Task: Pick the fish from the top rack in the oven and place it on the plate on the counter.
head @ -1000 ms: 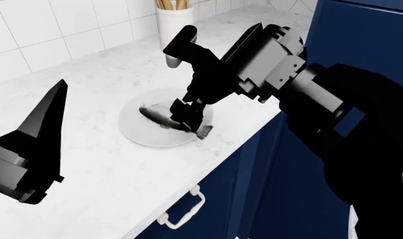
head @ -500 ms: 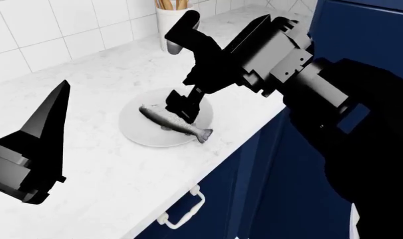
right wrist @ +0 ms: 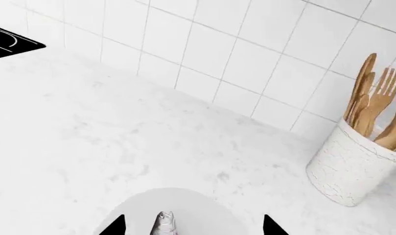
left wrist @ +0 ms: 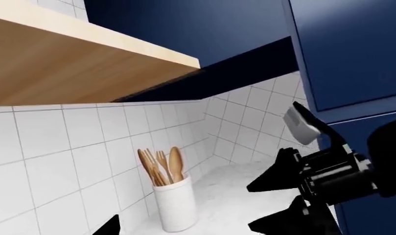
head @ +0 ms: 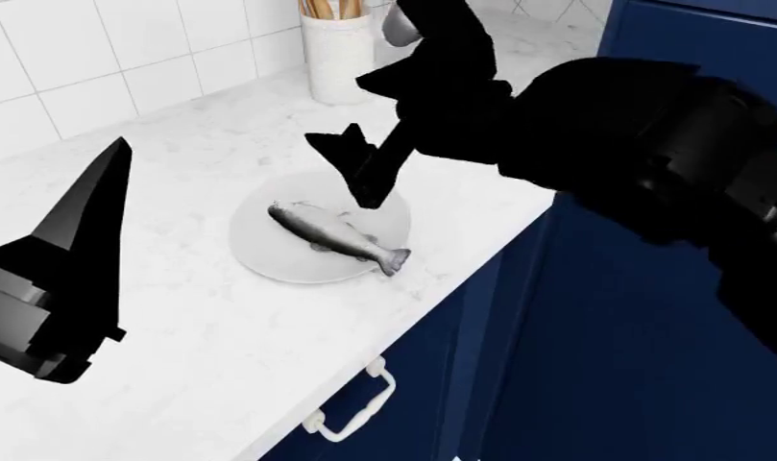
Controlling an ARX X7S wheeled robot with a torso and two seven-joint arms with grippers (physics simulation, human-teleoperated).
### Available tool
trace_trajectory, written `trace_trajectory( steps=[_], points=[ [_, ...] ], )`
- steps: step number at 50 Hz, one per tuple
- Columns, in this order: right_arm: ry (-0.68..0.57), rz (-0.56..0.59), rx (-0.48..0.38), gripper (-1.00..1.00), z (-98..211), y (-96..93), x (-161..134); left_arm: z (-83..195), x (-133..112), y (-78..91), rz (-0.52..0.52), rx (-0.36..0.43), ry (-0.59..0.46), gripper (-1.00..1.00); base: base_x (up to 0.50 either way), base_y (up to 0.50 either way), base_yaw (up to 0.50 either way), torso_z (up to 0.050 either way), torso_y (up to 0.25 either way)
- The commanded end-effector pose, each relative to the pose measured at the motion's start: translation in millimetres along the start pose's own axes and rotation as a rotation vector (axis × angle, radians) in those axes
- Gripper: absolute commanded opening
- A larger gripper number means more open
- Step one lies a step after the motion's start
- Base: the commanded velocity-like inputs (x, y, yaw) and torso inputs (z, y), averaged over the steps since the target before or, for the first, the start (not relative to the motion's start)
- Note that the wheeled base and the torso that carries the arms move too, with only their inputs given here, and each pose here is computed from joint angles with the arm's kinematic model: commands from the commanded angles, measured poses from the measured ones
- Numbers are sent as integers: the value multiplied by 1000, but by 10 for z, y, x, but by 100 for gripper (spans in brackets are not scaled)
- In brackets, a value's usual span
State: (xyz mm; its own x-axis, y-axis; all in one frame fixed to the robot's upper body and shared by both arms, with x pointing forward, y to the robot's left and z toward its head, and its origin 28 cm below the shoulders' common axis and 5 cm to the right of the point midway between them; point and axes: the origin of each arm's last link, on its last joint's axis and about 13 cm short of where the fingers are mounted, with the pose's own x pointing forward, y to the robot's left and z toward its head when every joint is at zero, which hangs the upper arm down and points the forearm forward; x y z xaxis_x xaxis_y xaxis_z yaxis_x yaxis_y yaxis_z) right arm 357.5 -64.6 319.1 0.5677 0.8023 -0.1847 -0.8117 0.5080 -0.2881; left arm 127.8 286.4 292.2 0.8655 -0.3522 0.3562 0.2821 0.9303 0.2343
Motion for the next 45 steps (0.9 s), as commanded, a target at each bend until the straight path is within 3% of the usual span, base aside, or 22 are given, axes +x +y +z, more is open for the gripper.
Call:
trace_trajectory(
  steps=[1,8,9,16,23,25,28,29,36,40,41,42,43,45],
  points=[
    [-207,-183,14,100,-233,319,-466,19,-10,45,39,4,-22,100,0,0,0,0,0],
    [-370,-333,-28,100,-307,461,-628,6,-10,63,67,1,-40,100,0,0,0,0,0],
    [-401,-350,2,100,-307,500,-660,1,-12,58,68,1,-43,100,0,0,0,0,0],
    [-618,-495,-88,100,-263,648,-804,-21,11,58,97,-6,-80,100,0,0,0,0,0],
    [-823,-629,-180,100,-165,798,-927,54,53,37,142,-27,-191,100,0,0,0,0,0],
    [-839,-676,-228,100,-163,817,-968,95,65,38,155,-25,-224,100,0,0,0,0,0],
    [-879,-702,-226,100,-147,839,-1011,149,79,34,167,-33,-267,100,0,0,0,0,0],
    [-885,-736,-272,100,-146,842,-1028,167,83,30,173,-32,-277,100,0,0,0,0,0],
    [-967,-807,-312,100,-149,926,-1103,218,94,-28,185,-51,-372,100,0,0,0,0,0],
    [-1033,-818,-376,100,-69,1025,-1156,254,129,-58,193,-83,-441,100,0,0,0,0,0],
    [-1050,-801,-342,100,-50,1060,-1173,274,134,-73,190,-82,-469,100,0,0,0,0,0],
    [-1066,-834,-394,100,-33,1082,-1191,282,135,-82,181,-89,-475,100,0,0,0,0,0],
    [-1076,-805,-360,100,-19,1121,-1202,293,139,-88,176,-88,-491,100,0,0,0,0,0],
    [-1092,-823,-390,100,6,1152,-1217,301,147,-93,176,-88,-501,100,0,0,0,0,0]
  ],
)
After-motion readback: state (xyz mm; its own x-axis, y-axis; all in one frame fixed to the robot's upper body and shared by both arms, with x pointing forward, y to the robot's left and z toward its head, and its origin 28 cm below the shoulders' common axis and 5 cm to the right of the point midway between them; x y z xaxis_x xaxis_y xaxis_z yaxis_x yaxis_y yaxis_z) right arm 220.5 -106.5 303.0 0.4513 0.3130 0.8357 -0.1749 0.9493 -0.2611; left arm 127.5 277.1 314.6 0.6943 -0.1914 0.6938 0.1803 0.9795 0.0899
